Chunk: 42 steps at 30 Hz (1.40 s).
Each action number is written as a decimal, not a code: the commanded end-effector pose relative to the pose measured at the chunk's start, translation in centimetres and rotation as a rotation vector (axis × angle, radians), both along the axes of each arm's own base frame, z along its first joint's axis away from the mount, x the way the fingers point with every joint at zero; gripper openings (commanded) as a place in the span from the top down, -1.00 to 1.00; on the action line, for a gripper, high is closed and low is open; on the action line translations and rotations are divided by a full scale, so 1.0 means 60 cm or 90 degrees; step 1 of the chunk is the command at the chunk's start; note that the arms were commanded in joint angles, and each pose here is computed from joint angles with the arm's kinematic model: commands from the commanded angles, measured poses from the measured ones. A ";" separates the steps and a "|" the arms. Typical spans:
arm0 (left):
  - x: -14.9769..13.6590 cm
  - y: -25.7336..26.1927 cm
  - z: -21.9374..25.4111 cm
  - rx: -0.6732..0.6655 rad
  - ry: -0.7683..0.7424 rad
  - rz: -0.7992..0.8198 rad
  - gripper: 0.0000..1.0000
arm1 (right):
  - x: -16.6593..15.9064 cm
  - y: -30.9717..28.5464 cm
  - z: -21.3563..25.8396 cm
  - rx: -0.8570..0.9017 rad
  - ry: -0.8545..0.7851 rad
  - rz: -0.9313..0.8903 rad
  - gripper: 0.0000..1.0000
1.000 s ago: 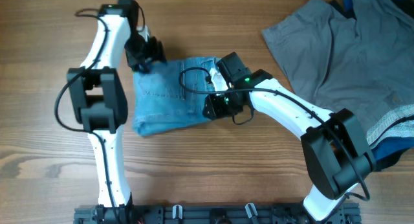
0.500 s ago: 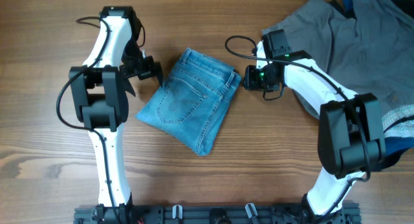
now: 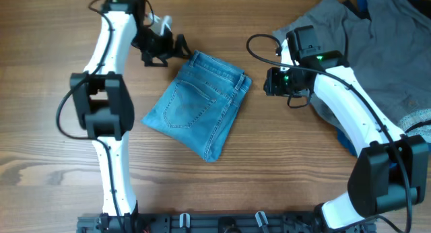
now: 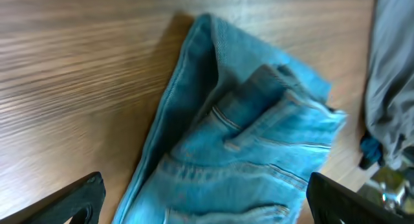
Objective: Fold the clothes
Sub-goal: 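Grasp the folded jeans with the left gripper and drag them left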
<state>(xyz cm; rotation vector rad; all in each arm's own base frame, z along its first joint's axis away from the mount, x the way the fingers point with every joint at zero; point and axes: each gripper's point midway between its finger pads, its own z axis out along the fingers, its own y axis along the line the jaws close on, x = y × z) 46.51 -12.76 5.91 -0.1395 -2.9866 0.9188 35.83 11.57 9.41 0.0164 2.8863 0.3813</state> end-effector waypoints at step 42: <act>0.040 0.456 0.259 0.157 -0.180 0.480 -1.00 | -0.017 -0.019 0.005 -0.033 0.024 -0.025 -0.08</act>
